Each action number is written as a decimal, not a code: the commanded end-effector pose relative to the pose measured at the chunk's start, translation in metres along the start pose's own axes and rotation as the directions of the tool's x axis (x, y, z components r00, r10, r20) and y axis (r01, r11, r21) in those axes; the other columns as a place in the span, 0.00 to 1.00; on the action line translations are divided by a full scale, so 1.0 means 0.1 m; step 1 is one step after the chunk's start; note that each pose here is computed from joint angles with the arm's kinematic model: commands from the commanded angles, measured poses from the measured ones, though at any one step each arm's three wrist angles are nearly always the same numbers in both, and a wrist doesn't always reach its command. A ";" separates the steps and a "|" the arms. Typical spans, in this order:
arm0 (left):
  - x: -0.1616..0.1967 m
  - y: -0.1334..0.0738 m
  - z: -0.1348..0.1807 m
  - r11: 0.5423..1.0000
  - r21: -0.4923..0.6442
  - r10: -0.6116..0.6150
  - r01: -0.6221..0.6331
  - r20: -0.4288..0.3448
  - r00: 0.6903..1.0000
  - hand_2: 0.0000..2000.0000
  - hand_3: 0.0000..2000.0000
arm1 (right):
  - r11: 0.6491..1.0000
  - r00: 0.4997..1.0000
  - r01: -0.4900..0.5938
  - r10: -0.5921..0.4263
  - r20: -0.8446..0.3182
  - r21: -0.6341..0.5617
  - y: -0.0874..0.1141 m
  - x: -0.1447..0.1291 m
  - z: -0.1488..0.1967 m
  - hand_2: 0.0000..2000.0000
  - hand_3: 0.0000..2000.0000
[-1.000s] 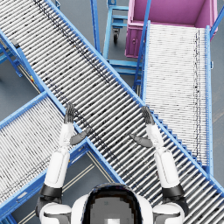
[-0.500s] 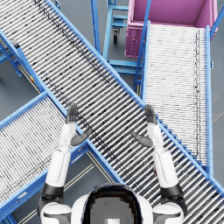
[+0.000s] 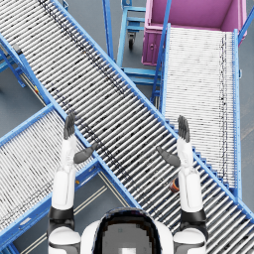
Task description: Pick up the oil and place it on the left assembly line, put the cola on the right, and keep Sprite still
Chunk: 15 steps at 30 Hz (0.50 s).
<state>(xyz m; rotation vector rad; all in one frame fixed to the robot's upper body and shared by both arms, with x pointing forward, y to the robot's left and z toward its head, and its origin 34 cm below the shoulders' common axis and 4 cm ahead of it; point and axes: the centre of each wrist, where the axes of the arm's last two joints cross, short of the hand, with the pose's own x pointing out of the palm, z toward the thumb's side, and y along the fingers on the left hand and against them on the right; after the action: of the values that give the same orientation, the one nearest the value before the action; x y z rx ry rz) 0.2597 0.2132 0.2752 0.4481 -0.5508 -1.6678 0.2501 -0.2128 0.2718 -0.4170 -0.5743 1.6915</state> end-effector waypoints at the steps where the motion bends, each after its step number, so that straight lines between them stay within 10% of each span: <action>1: -0.06 0.08 0.12 0.998 0.057 0.028 -0.025 -0.050 0.998 0.00 0.00 | 0.999 0.999 0.018 -0.020 -0.050 -0.046 -0.05 -0.04 0.10 0.00 0.00; 8: -0.18 0.18 0.32 0.986 0.154 0.117 -0.069 -0.326 0.938 0.00 0.00 | 0.993 0.945 0.035 -0.071 -0.320 -0.115 -0.11 -0.07 0.22 0.00 0.00; 15: -0.18 0.19 0.36 0.982 0.173 0.133 -0.072 -0.369 0.920 0.00 0.00 | 0.991 0.927 0.049 -0.092 -0.364 -0.126 -0.12 -0.09 0.24 0.00 0.00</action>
<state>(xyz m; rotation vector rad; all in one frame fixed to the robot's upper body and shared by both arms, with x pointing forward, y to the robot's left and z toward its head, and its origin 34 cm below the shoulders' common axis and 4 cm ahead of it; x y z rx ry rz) 0.2582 0.2309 0.3091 0.8092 -0.3917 -1.4043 0.2479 -0.2222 0.2934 -0.7615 -0.3909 1.4754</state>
